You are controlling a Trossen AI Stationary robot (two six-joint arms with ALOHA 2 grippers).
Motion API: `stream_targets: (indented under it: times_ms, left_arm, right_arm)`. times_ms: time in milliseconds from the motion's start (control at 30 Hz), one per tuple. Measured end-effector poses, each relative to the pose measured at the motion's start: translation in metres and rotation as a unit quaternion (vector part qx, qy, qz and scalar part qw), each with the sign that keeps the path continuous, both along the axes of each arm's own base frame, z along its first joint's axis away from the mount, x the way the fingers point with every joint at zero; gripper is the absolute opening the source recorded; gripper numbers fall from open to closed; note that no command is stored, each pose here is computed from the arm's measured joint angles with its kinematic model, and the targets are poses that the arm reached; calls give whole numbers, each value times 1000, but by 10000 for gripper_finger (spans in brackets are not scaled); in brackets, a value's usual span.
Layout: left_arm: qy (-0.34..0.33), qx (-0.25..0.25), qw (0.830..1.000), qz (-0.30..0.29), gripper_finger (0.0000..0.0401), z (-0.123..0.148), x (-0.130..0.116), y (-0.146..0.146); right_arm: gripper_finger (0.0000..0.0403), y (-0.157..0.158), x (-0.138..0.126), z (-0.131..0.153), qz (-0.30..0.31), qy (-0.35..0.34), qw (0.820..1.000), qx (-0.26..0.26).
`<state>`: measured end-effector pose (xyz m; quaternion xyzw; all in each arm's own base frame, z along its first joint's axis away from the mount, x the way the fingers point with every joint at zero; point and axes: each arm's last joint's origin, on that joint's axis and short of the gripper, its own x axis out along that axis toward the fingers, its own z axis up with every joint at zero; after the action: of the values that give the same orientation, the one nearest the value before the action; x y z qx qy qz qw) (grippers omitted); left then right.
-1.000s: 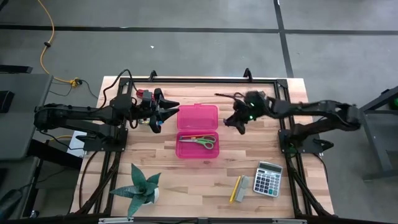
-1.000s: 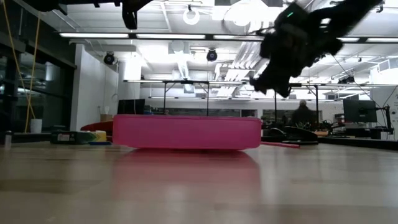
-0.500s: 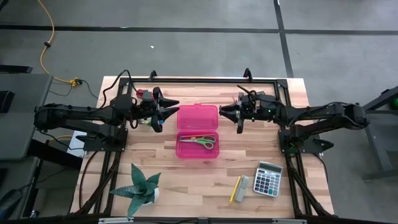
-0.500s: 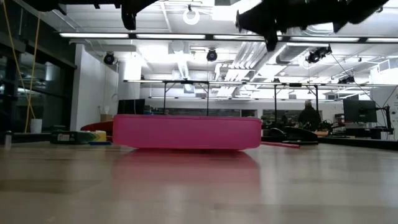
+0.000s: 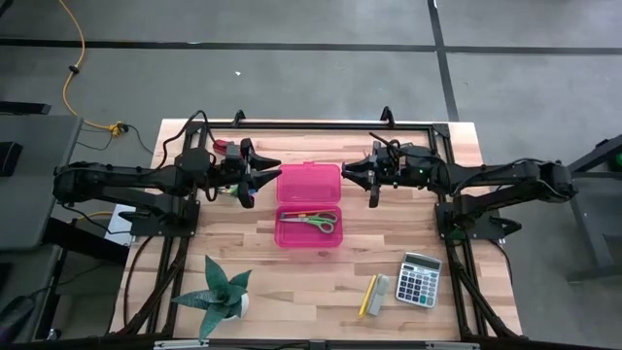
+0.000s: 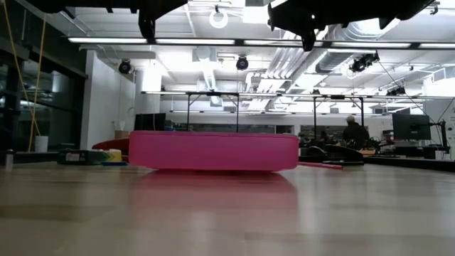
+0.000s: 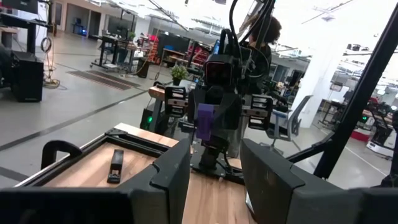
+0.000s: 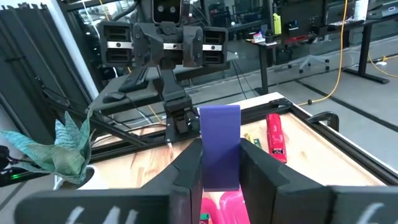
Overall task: Pack school essentials
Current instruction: Put the right blue eraser into the pink supply box
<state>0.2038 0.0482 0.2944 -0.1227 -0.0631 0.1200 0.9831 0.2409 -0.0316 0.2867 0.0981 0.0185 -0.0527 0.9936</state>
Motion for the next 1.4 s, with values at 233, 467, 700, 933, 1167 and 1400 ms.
stream_targets:
  times_ms: [233,467,700,933,1167,1400]
  left_arm:
    - [-1,0,1000,5,129,0,0,0]
    - [-2,0,1000,8,129,0,0,0]
    - [-2,-1,1000,17,129,0,0,1]
    - [-3,-1,1000,21,129,0,0,1]
    - [-3,-1,1000,21,129,0,0,1]
    - [-3,-1,1000,21,129,0,0,1]
  right_arm:
    - [71,0,0,0,0,0,1000,5]
    - [71,14,24,-25,31,74,997,-2]
    - [71,25,86,-56,64,207,976,-9]
    - [71,28,130,-96,115,348,930,14]
    - [71,37,151,-123,196,414,887,57]
    - [71,41,145,-133,183,476,856,89]
